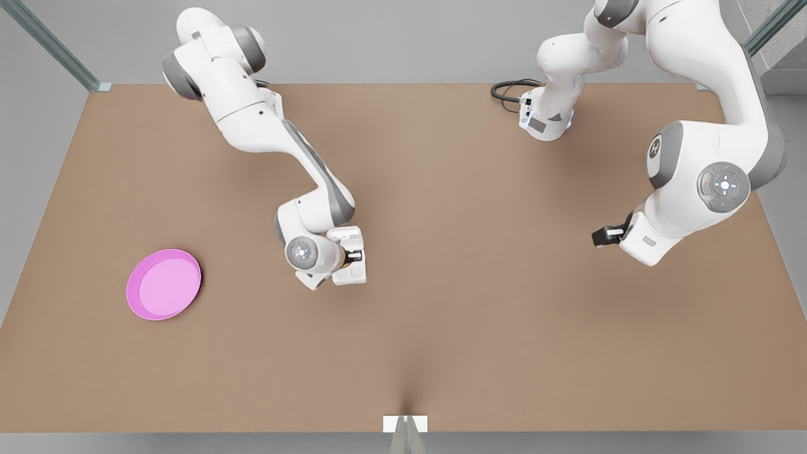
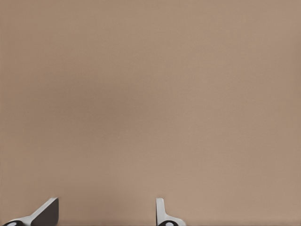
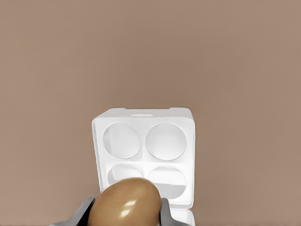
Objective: Pack egg into the box and close the box lid
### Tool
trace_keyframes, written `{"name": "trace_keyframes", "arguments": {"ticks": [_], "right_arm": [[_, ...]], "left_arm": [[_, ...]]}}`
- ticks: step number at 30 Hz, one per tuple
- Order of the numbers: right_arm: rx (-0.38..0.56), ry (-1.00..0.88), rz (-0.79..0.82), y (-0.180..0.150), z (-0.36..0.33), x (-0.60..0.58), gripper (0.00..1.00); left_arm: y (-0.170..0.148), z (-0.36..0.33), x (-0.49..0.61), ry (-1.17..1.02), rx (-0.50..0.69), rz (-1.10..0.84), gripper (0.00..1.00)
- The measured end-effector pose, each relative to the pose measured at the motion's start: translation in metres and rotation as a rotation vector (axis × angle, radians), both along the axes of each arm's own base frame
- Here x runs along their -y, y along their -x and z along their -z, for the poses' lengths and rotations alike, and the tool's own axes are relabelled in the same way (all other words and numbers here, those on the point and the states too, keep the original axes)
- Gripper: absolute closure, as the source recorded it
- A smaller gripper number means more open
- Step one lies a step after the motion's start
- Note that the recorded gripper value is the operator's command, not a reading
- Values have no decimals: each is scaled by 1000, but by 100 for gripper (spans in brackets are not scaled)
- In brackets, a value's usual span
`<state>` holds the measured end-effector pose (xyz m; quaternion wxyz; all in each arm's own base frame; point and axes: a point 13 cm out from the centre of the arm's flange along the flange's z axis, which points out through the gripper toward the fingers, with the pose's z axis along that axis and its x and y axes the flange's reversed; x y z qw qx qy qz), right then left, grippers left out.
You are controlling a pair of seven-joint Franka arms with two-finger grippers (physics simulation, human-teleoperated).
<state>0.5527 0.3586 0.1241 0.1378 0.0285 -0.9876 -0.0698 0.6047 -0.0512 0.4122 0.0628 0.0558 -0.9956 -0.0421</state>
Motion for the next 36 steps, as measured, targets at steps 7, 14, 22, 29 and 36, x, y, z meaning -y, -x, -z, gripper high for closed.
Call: {"name": "trace_keyframes", "arguments": {"ticks": [7, 14, 22, 29, 36], "right_arm": [[2, 13, 23, 7, 14, -18, 0], [16, 25, 105, -13, 1, 12, 0], [141, 145, 397, -118, -142, 385, 0], [214, 183, 256, -57, -288, 395, 0], [180, 160, 156, -52, -281, 381, 0]], "left_arm": [[3, 4, 0, -3, -11, -1, 0], [0, -6, 9, 5, 9, 10, 0], [80, -52, 189, 107, -5, 227, 0], [267, -16, 411, 88, -90, 494, 0], [288, 134, 555, 61, 22, 437, 0]]}}
